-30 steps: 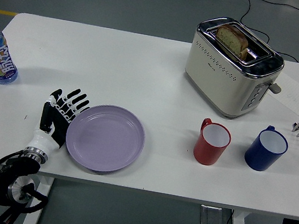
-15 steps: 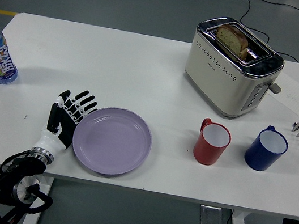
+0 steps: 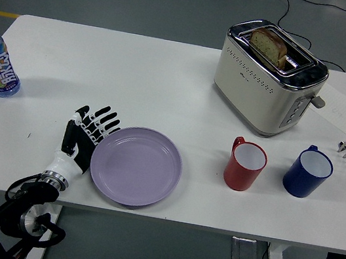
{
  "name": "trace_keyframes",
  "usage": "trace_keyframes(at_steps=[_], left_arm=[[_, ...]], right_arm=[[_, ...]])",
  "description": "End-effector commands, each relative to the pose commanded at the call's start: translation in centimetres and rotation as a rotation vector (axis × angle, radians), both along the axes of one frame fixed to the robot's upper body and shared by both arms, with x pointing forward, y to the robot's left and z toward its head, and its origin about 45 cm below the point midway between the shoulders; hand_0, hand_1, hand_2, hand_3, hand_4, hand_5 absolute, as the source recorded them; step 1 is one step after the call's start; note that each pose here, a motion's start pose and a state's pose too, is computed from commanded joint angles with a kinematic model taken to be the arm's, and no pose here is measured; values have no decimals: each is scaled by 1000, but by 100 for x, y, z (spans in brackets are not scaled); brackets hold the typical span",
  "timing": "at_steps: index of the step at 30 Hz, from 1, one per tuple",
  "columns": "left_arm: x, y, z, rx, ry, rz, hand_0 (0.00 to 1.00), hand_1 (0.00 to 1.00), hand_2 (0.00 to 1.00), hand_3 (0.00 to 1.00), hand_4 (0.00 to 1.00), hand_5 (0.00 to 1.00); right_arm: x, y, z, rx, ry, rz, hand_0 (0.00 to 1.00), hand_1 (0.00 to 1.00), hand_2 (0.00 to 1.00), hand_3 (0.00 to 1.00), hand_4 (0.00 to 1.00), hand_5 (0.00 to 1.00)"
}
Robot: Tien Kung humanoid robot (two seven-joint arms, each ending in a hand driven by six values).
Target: Push plate across desktop
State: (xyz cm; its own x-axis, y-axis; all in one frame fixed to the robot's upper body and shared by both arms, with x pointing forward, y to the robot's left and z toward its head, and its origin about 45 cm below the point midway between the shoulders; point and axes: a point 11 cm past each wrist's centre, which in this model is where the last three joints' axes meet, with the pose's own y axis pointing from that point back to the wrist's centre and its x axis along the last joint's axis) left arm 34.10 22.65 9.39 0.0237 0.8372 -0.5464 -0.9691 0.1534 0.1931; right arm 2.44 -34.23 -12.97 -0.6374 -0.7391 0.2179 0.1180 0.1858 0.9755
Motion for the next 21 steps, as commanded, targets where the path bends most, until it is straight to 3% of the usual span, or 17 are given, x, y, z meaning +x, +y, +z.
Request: trace_keyframes(at_steps=[14,21], left_arm=[[37,-71,36,-2,-9,-20,763,760,727,705,555,998],[126,9,130,1,-34,7,761,759,727,705,555,998]], right_arm=[[19,3,1,1,-2,4,601,546,637,629,383,558],[19,3,2,1,-2,5,600,546,637,629,383,557]])
